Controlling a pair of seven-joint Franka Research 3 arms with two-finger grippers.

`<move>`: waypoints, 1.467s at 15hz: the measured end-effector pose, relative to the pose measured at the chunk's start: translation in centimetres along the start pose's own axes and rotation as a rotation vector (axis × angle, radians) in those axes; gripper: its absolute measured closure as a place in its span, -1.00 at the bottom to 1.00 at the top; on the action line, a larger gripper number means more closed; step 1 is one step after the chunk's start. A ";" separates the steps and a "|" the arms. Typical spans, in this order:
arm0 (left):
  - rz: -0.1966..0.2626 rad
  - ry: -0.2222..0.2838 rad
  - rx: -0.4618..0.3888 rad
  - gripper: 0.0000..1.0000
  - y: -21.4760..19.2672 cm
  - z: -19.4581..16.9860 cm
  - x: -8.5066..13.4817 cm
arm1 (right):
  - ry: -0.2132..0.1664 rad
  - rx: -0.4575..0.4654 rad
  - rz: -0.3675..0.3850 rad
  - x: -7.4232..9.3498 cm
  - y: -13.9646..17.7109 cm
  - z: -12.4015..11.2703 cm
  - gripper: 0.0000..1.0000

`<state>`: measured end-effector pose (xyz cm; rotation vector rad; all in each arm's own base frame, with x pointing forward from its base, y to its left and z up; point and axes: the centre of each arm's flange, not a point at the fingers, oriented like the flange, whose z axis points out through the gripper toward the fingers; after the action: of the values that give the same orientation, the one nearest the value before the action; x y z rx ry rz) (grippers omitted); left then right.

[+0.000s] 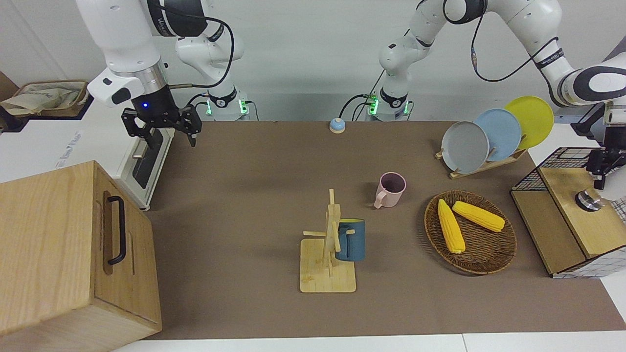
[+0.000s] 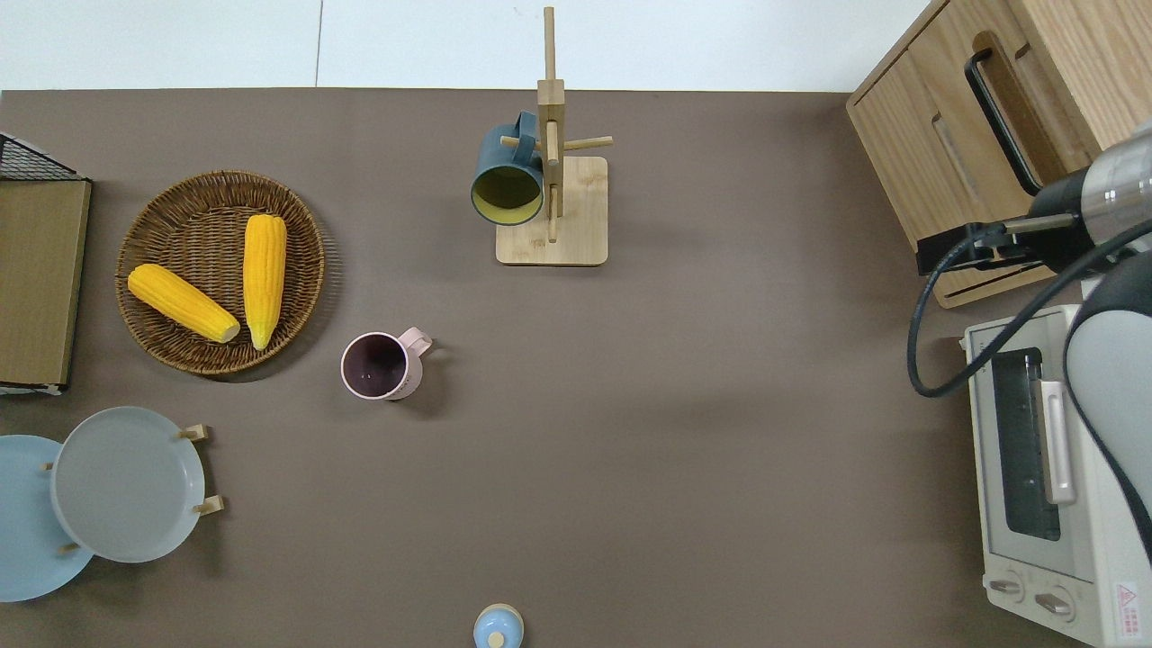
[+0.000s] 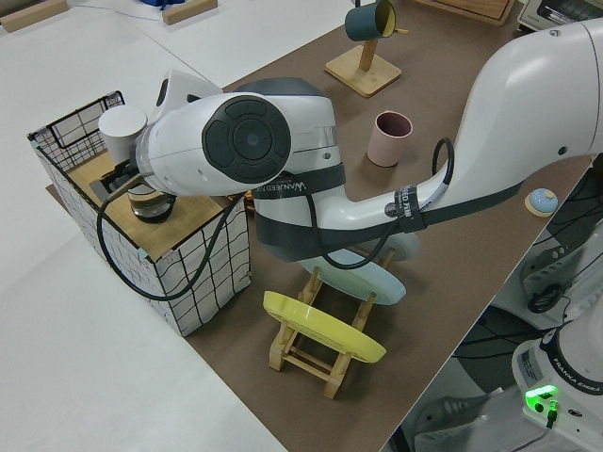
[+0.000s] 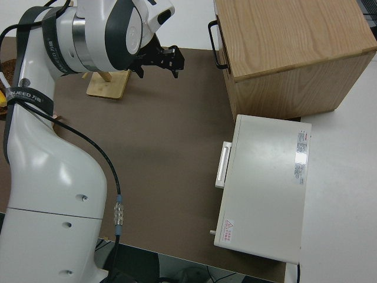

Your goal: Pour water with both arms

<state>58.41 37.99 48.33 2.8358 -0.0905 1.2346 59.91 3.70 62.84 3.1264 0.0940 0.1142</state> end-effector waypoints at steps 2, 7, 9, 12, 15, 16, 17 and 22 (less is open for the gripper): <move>0.004 0.010 0.005 -1.00 -0.1 -0.3 0.6 | 0.000 0.000 0.000 0.0 0.0 0.0 -0.98; 0.021 -0.107 0.068 -1.00 0.0 -1.3 1.7 | 0.000 0.000 0.000 0.0 0.0 0.0 -0.98; 0.002 -0.159 0.065 -1.00 0.6 -2.5 2.7 | 0.000 0.000 0.000 0.0 0.0 0.0 -0.98; -0.028 -0.219 0.032 -1.00 1.4 -3.9 3.0 | 0.000 0.000 0.000 0.0 0.0 0.0 -0.98; -0.043 -0.313 0.050 -1.00 2.2 -6.1 3.4 | 0.000 0.000 0.000 0.0 0.0 0.0 -0.98; -0.049 -0.335 0.049 -1.00 2.6 -6.8 3.7 | 0.000 0.000 0.000 0.0 0.0 0.0 -0.98; -0.053 -0.361 0.051 -1.00 3.1 -7.6 3.9 | 0.000 0.000 0.000 0.0 0.0 0.0 -0.98; -0.061 -0.474 0.065 -1.00 7.5 -12.1 6.0 | 0.000 0.000 0.000 0.0 0.0 0.0 -0.98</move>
<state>53.16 31.12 61.12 3.0965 0.0205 0.5426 59.91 3.70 62.84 3.1264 0.0940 0.1144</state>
